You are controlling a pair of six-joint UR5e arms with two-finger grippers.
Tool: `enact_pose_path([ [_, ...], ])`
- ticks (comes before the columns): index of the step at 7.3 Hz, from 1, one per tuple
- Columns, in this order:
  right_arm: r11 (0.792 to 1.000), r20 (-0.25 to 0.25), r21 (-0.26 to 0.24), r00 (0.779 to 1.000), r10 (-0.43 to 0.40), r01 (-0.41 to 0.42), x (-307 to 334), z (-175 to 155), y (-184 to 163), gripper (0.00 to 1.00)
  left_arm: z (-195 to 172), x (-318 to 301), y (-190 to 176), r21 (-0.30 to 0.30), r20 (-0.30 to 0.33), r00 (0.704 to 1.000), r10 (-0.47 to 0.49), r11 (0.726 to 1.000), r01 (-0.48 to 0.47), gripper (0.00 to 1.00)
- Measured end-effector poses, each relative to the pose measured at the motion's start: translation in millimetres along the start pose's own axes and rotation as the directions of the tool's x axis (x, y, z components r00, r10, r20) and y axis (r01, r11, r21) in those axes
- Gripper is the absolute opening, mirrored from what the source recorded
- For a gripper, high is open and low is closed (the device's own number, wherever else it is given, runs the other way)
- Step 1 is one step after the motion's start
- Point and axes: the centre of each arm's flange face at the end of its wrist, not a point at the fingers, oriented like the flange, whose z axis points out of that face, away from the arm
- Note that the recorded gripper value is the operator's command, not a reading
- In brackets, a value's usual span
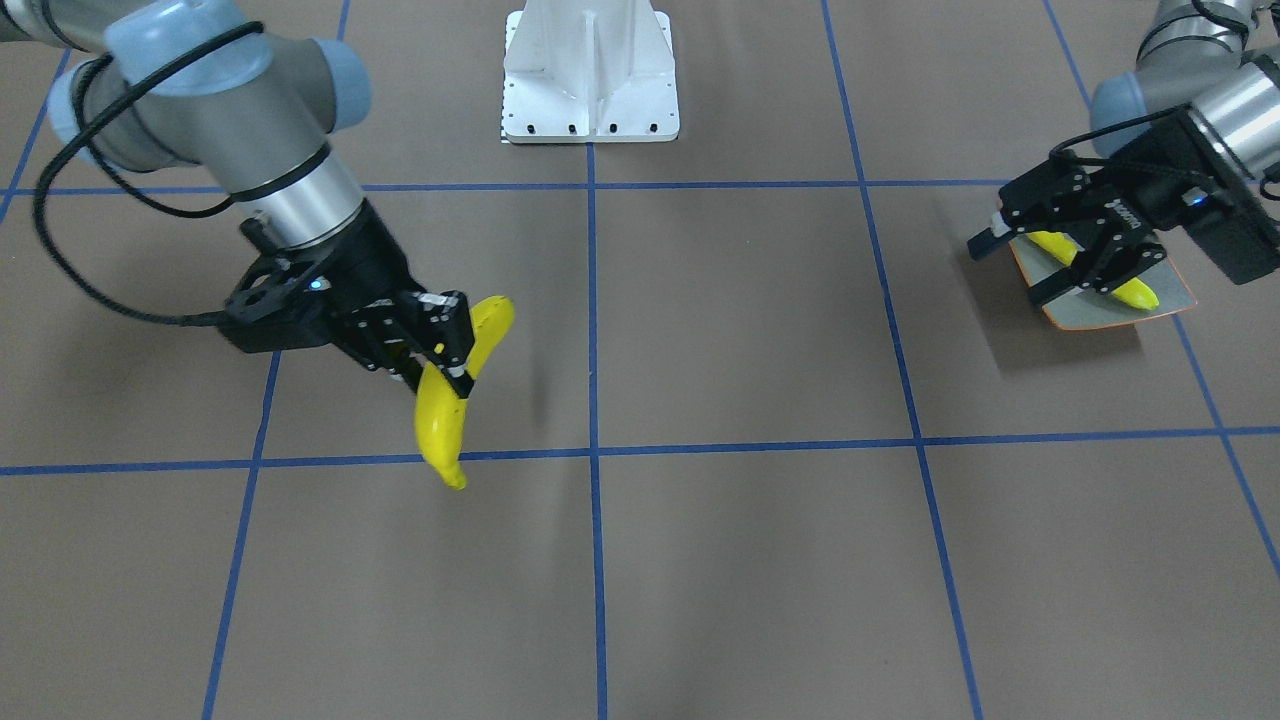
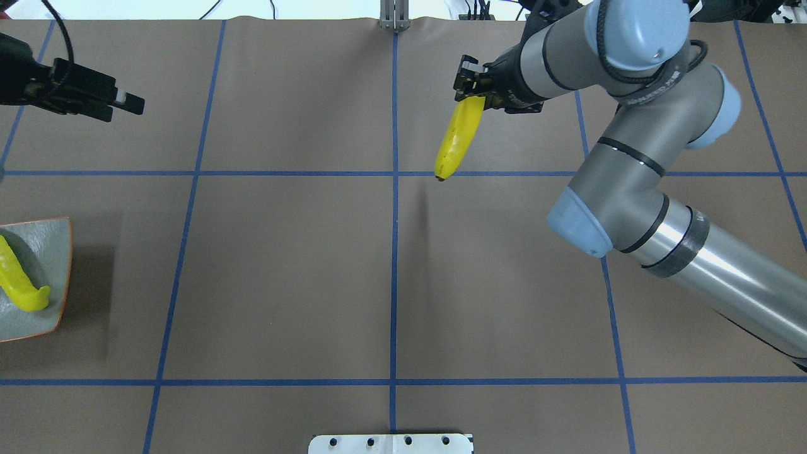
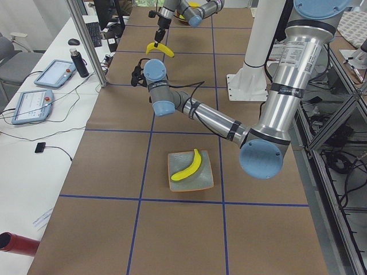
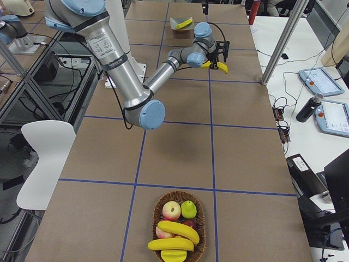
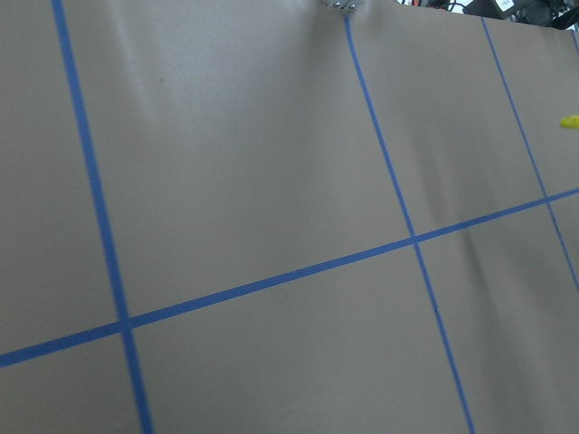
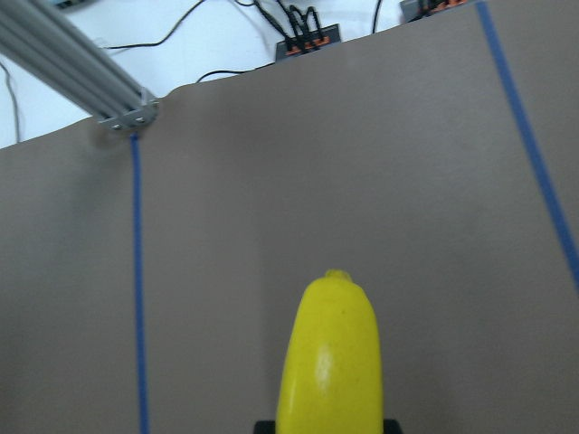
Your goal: Transfer all bananas from basket to plate
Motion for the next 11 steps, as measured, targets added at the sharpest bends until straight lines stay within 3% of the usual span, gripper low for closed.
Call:
enact_pose_path([
  [2, 0.998, 0.068, 0.0, 0.996, 0.059, -0.059, -53.6, -0.9, 39.8, 0.0, 32.0, 64.2, 9.9, -0.008, -0.06, 0.997, -0.044, 0.999, 0.044, 1.0],
  [5, 0.988, 0.159, -0.07, 0.976, 0.145, -0.135, -118.1, -15.0, 91.0, 0.0, 65.6, 114.1, 44.8, -0.076, -0.157, 0.987, 0.022, 0.997, -0.034, 1.0],
  [8, 0.987, 0.253, -0.085, 0.956, 0.152, -0.134, -140.6, -22.9, 127.1, 0.0, 93.4, 136.8, 82.9, -0.133, -0.252, 0.964, 0.082, 0.984, -0.119, 0.99],
  [9, 0.987, 0.271, -0.088, 0.951, 0.151, -0.131, -143.5, -27.7, 131.7, 0.0, 97.9, 139.9, 89.3, -0.141, -0.267, 0.959, 0.091, 0.981, -0.132, 0.39],
  [10, 0.988, 0.282, -0.091, 0.948, 0.149, -0.128, -145.3, -31.9, 134.2, 0.0, 99.4, 141.3, 92.3, -0.143, -0.277, 0.956, 0.099, 0.979, -0.143, 0.0],
  [11, 0.988, 0.288, -0.091, 0.947, 0.143, -0.122, -145.6, -33.7, 135.1, 0.2, 99.2, 141.5, 94.1, -0.139, -0.288, 0.951, 0.109, 0.978, -0.154, 0.0],
])
